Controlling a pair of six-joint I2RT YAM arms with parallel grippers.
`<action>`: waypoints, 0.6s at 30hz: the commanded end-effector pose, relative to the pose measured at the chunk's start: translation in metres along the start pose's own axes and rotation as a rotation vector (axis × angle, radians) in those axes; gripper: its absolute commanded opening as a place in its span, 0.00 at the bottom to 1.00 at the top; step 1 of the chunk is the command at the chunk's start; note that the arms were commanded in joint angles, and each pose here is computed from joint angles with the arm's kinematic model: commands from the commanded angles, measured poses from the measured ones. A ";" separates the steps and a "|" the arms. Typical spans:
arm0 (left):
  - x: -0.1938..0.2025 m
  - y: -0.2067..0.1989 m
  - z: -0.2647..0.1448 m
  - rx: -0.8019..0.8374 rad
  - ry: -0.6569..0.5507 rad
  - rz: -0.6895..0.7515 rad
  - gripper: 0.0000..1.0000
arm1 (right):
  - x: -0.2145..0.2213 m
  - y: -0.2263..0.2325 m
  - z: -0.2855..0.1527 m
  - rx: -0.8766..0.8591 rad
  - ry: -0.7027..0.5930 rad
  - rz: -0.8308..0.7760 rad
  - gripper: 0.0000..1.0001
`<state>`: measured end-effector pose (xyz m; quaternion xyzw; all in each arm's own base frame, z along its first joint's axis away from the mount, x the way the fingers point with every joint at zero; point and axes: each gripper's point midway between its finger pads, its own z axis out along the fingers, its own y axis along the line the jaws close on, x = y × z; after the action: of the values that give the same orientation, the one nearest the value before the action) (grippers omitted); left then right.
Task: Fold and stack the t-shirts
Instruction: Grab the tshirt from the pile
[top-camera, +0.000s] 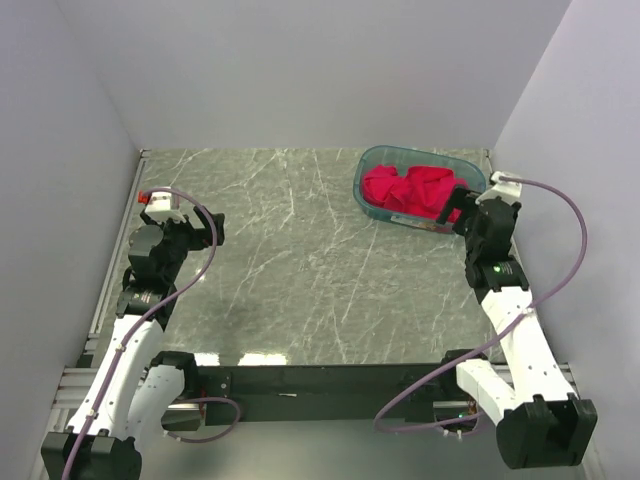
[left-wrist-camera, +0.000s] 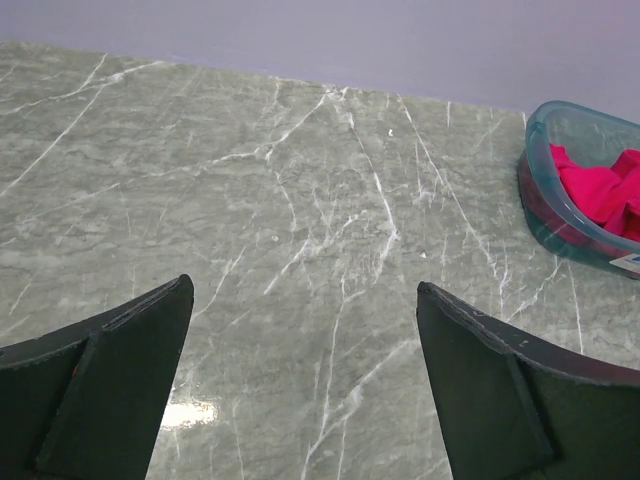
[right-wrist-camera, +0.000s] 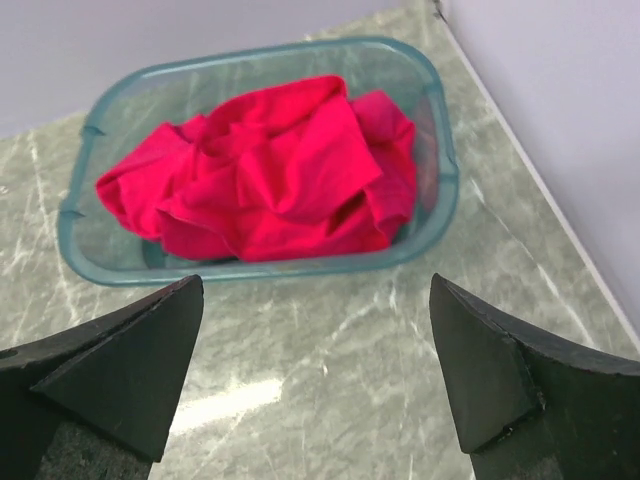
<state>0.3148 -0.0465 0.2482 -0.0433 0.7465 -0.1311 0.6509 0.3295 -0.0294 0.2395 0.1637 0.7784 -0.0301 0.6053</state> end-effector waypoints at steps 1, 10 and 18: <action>-0.024 -0.008 0.000 0.028 -0.068 0.025 0.99 | -0.043 0.026 -0.002 -0.108 -0.090 -0.053 1.00; -0.021 -0.018 0.001 0.085 -0.049 0.026 0.99 | 0.012 0.100 0.022 -0.574 0.153 -0.643 1.00; -0.023 -0.017 -0.001 0.080 -0.062 0.035 0.99 | 0.013 0.114 0.106 -0.637 0.385 -0.471 0.89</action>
<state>0.3153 -0.0525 0.2463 -0.0288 0.7493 -0.1414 0.6464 0.4594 0.0484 0.2271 -0.2035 0.8499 0.0693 0.4811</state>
